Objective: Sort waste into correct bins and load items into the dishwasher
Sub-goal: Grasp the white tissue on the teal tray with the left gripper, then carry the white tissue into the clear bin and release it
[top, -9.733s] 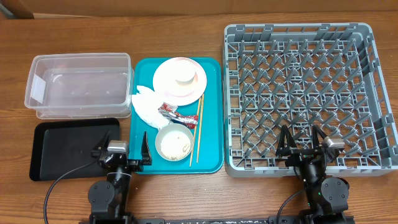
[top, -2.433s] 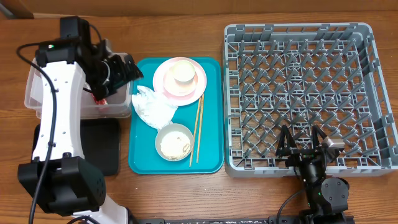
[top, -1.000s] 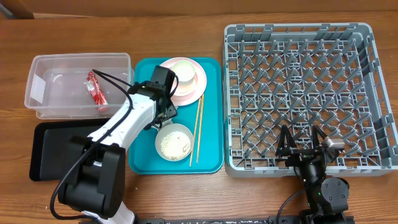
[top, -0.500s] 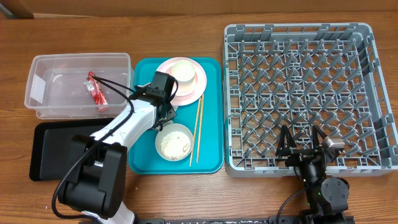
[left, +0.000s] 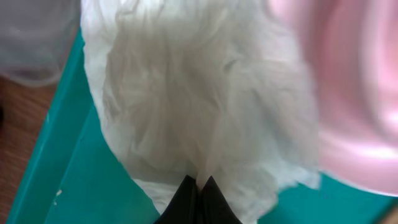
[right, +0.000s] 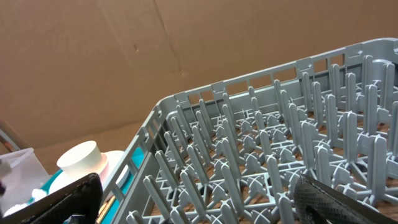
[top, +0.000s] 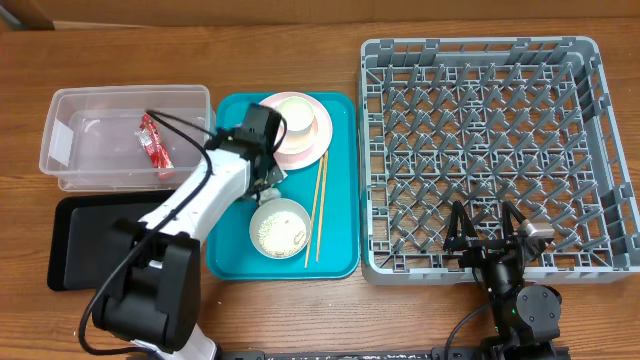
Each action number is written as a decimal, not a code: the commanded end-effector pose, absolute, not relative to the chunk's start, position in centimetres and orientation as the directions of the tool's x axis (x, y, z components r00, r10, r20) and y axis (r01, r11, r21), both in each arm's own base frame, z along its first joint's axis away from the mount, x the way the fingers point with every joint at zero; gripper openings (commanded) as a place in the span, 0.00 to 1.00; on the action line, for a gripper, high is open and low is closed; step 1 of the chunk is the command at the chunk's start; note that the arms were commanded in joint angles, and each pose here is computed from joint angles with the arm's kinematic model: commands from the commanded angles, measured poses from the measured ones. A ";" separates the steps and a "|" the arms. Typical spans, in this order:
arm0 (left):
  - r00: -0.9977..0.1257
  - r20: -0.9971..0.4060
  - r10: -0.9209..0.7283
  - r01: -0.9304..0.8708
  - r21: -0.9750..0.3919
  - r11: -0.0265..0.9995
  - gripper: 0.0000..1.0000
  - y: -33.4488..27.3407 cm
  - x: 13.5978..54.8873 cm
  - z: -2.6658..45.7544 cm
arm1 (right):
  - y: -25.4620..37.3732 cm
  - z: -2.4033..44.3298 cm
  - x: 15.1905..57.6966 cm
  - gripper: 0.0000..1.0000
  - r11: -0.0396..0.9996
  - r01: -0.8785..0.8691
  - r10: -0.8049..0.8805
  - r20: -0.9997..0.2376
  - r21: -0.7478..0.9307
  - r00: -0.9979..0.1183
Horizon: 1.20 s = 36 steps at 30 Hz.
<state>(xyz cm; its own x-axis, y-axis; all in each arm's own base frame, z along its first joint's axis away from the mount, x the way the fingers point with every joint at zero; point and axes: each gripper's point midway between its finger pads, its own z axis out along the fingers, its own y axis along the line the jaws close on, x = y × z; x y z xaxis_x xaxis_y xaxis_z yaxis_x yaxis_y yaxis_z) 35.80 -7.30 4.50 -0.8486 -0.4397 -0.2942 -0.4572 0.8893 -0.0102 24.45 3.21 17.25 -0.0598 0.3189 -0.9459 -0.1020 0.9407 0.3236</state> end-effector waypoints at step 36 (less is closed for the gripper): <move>-0.620 -0.438 -0.652 -0.747 0.072 0.661 0.05 10.9 42.5 8.4 | 3.1 17.1 24.5 1.00 0.944 -0.094 0.314 -0.948 0.317 -0.053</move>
